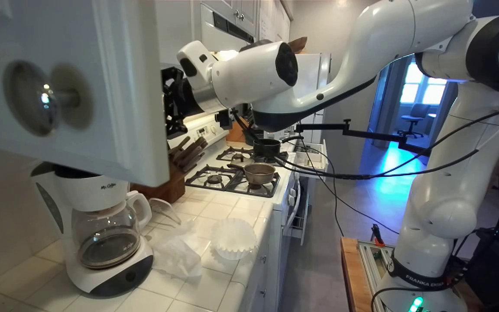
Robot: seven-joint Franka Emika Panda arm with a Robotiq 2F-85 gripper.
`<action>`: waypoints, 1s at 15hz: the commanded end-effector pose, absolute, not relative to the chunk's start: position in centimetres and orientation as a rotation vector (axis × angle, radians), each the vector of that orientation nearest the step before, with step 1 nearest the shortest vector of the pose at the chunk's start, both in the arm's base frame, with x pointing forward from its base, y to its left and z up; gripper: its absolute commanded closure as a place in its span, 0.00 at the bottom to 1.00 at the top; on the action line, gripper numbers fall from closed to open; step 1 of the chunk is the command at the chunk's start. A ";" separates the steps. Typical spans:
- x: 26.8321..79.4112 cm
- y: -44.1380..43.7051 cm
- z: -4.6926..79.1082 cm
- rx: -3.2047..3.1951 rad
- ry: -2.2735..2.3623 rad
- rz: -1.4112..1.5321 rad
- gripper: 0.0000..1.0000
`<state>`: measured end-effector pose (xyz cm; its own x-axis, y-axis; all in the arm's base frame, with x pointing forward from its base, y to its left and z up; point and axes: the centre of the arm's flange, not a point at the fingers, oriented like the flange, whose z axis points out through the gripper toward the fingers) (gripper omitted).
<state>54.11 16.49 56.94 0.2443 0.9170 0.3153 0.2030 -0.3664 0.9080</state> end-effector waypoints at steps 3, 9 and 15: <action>52.8 20.9 54.8 1.680 1.171 1.218 0.00; 54.3 20.7 52.2 1.605 1.221 1.206 0.00; 56.6 20.8 50.0 1.571 1.279 1.235 0.00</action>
<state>54.52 20.46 51.03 0.0829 0.9760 0.2013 0.2560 -0.2160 0.9422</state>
